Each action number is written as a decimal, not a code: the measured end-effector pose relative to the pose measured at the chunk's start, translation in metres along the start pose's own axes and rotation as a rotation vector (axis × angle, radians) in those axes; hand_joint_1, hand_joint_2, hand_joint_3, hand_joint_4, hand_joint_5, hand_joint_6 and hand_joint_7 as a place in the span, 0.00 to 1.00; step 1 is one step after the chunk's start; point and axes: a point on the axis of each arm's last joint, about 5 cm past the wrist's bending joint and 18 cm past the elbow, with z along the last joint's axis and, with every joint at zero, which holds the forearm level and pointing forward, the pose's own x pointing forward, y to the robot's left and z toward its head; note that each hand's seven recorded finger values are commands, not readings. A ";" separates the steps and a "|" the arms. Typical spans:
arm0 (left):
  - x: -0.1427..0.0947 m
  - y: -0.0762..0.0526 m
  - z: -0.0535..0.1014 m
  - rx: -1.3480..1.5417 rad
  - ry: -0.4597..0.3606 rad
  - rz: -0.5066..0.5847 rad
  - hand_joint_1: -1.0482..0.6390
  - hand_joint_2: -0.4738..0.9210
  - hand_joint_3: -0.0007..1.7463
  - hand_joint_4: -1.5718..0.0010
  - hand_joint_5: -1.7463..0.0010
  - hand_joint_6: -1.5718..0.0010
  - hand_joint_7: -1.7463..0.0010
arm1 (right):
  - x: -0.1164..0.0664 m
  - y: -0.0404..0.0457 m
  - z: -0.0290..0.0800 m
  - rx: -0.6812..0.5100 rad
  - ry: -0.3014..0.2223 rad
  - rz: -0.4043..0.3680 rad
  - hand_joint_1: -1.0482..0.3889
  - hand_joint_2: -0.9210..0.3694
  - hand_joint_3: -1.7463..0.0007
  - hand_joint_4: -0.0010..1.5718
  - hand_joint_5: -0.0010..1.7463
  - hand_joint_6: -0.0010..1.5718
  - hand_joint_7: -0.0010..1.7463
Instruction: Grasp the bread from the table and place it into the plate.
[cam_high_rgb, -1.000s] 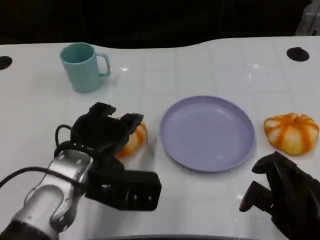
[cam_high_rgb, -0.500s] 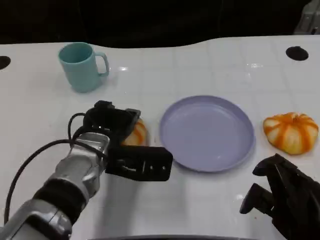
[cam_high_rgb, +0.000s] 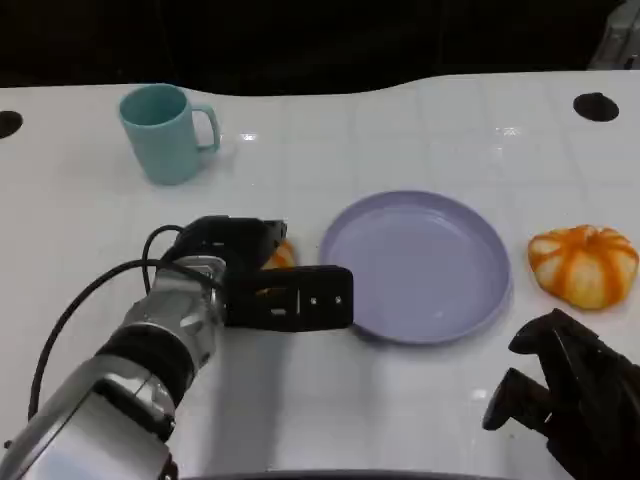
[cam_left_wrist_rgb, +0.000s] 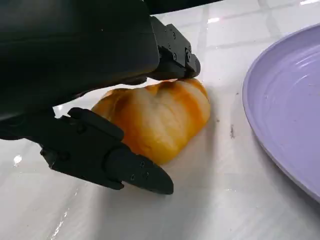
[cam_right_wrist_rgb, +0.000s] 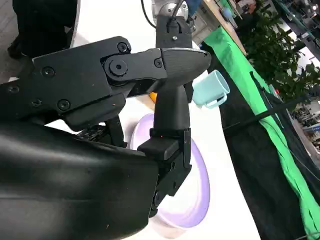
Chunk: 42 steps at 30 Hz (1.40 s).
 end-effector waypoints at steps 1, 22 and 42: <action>0.000 0.000 0.000 -0.002 0.001 -0.003 0.42 0.94 0.01 0.92 0.89 0.83 0.99 | 0.000 -0.0003 0.000 0.000 0.000 -0.001 0.36 0.00 0.86 0.40 1.00 0.30 0.93; -0.003 -0.014 -0.011 0.143 -0.076 0.269 0.45 1.00 0.19 0.48 0.00 0.22 0.93 | -0.003 -0.0011 0.002 -0.004 -0.005 -0.002 0.36 0.00 0.86 0.39 1.00 0.30 0.92; 0.003 0.023 0.014 -0.047 -0.153 0.514 0.47 0.98 0.03 0.44 0.00 0.51 0.35 | -0.001 -0.0024 0.000 0.001 0.004 -0.009 0.38 0.00 0.85 0.40 1.00 0.29 0.93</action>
